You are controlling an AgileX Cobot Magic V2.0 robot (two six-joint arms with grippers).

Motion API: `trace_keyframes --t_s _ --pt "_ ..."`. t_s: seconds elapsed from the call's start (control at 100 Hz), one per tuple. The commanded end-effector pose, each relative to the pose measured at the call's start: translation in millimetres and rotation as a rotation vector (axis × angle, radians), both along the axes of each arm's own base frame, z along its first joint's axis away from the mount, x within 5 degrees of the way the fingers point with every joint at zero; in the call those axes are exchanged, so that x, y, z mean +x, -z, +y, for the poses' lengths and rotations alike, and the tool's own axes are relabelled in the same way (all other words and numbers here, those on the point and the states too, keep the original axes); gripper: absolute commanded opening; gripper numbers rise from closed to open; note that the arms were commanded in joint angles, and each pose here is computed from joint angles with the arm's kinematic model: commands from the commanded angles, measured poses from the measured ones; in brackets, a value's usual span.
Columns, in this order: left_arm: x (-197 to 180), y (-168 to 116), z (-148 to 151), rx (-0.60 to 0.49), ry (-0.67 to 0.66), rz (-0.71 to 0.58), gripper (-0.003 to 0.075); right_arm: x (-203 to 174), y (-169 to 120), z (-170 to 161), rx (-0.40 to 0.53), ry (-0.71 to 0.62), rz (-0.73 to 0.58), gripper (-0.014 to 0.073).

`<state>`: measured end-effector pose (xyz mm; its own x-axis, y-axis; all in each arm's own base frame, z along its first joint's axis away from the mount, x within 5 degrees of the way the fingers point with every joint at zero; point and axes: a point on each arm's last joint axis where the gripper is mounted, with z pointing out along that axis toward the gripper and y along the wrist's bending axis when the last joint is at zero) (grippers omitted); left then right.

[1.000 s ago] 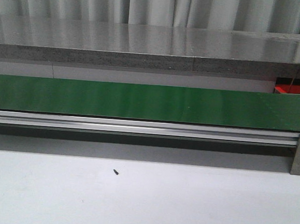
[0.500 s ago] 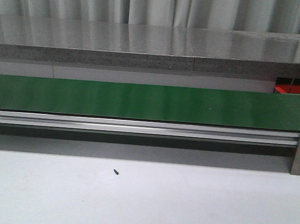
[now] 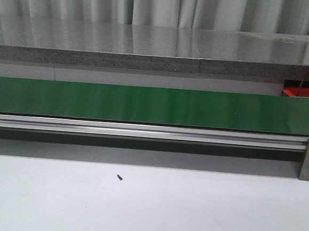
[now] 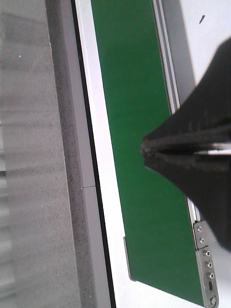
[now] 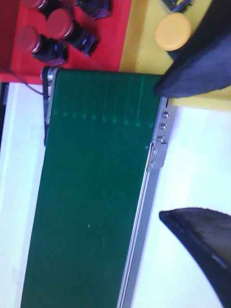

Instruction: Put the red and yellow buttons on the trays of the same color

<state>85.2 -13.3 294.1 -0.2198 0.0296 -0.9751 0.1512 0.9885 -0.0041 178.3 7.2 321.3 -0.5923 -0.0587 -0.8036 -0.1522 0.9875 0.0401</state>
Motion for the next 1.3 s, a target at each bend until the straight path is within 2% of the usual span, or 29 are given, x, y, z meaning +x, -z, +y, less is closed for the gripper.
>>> trace_keyframes --t_s 0.0,0.26,0.44,0.56,0.68,0.8,1.29 --pt "1.3 -15.3 0.4 -0.027 -0.009 -0.096 -0.002 -5.3 -21.8 3.3 0.005 -0.006 -0.123 0.0489" --pt "1.3 -15.3 0.4 -0.027 -0.009 -0.096 -0.002 -31.1 -30.2 5.6 0.004 -0.024 -0.171 0.0488" --pt "1.3 -15.3 0.4 -0.027 -0.009 -0.096 -0.002 -52.3 -21.6 5.9 0.001 -0.016 -0.22 0.047" --pt "1.3 -15.3 0.4 -0.027 -0.009 -0.096 -0.002 -66.4 -13.3 6.0 0.0 -0.011 -0.252 0.0327" --pt "1.3 -15.3 0.4 -0.027 -0.009 -0.096 -0.002 -80.2 -7.4 6.6 -0.002 -0.013 -0.28 0.0102" --pt "1.3 -15.3 0.4 -0.027 -0.009 -0.096 -0.002 -89.7 -6.6 6.9 -0.003 -0.013 -0.313 -0.0071" --pt "1.3 -15.3 0.4 -0.027 -0.009 -0.096 -0.002 -92.2 -7.9 6.9 -0.004 -0.012 -0.328 -0.0068"
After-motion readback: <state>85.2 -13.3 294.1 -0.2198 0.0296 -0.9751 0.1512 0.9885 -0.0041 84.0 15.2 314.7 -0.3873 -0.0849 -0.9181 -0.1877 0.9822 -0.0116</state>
